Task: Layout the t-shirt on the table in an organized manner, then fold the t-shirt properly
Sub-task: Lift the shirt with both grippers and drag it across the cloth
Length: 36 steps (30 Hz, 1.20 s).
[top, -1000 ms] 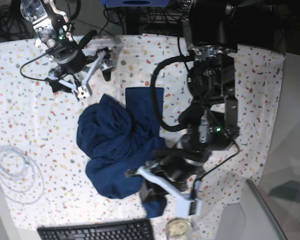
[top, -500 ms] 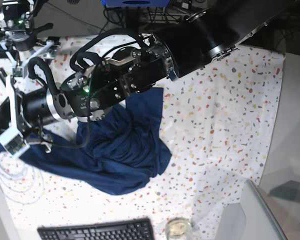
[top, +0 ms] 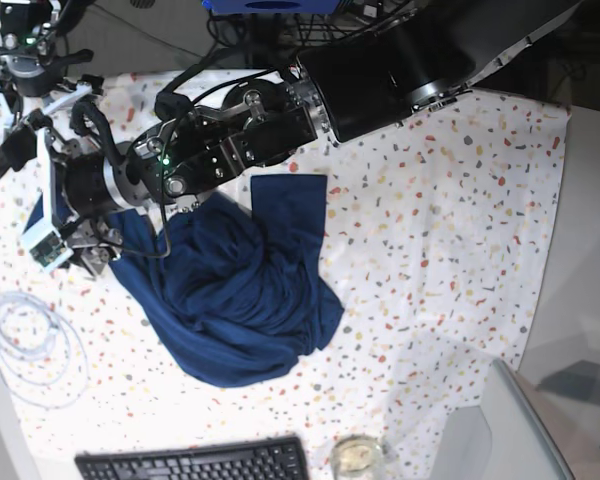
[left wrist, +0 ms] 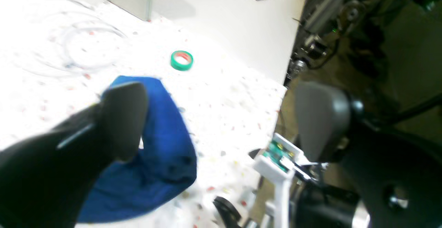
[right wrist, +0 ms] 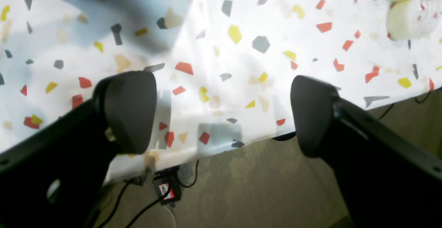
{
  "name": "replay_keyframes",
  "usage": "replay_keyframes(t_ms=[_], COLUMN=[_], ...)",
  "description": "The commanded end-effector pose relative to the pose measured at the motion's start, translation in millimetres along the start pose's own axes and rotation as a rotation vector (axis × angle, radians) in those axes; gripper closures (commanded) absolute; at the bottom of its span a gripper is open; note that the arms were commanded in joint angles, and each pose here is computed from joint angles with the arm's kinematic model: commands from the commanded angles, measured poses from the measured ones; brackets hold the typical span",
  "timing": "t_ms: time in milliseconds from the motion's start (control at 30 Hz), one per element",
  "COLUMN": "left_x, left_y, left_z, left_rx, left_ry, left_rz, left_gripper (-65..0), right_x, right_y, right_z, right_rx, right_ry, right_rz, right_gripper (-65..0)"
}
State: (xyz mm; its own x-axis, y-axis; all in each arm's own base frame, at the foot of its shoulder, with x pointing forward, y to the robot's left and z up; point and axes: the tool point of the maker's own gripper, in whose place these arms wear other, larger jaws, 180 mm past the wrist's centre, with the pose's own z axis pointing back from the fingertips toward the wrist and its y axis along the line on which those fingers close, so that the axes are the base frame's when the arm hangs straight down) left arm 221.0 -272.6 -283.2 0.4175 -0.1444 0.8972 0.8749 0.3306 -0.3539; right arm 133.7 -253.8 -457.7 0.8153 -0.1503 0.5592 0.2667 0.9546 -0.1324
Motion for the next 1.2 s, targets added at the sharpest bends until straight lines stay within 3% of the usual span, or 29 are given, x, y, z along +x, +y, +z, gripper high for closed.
replay_keyframes(t_ms=[0, 200, 267, 400, 467, 567, 600, 700, 767, 867, 1033, 1167], left_x=[16.5, 6.6, 4.9, -17.8, -27.7, -29.5, -26.2, -30.1, -43.6, -63.5, -135.9, -189.8], left_y=[-9.7, -1.1, 20.4, 99.0, 131.3, 156.9, 160.8, 176.1, 181.0, 192.2, 218.1, 236.1], left_z=[-2.6, 1.0, 7.5, 27.2, 34.1, 29.8, 27.7, 26.4, 25.2, 26.6, 49.5, 92.7], left_rx=[-0.028, -0.012, 0.037, 0.225, 0.306, 0.376, 0.389, 0.448, 0.465, 0.485, 0.573, 0.642], left_ry=[-0.046, -0.024, -0.024, 0.005, 0.013, -0.011, -0.03, -0.056, -0.031, 0.009, 0.185, 0.296], left_rz=[-0.019, -0.027, -0.009, 0.092, 0.154, 0.226, 0.215, 0.114, 0.032, 0.01, 0.061, 0.087], left_gripper=[-65.0, -65.0, -65.0, -65.0, -49.7, -9.4, 0.0, 0.0, 0.0, 0.0, 0.0, 0.0], right_x=[8.5, 8.8, 10.6, 27.3, 40.1, 66.3, 74.3, 97.8, 108.9, 115.6, 105.5, 94.2], right_y=[-2.7, -2.8, -3.3, 0.2, 4.6, 19.9, 25.4, 35.9, 39.6, 42.0, 41.0, 34.3], right_z=[2.8, 2.9, 3.3, 8.7, 10.6, 8.5, 7.1, 4.4, -0.5, -18.8, -52.1, -65.0], right_rx=[-0.007, -0.008, -0.009, -0.001, 0.01, 0.043, 0.055, 0.076, 0.08, 0.08, 0.071, 0.058], right_ry=[-0.032, -0.035, -0.041, -0.088, -0.127, -0.198, -0.214, -0.263, -0.28, -0.263, -0.18, -0.133], right_rz=[0.003, 0.001, 0.001, 0.004, 0.009, 0.013, 0.015, 0.013, -0.001, -0.014, -0.024, -0.017], right_gripper=[-55.8, -55.8, -55.8, -54.8, -51.5, -35.6, -29.6, -8.1, -0.5, -1.2, -1.1, -0.9])
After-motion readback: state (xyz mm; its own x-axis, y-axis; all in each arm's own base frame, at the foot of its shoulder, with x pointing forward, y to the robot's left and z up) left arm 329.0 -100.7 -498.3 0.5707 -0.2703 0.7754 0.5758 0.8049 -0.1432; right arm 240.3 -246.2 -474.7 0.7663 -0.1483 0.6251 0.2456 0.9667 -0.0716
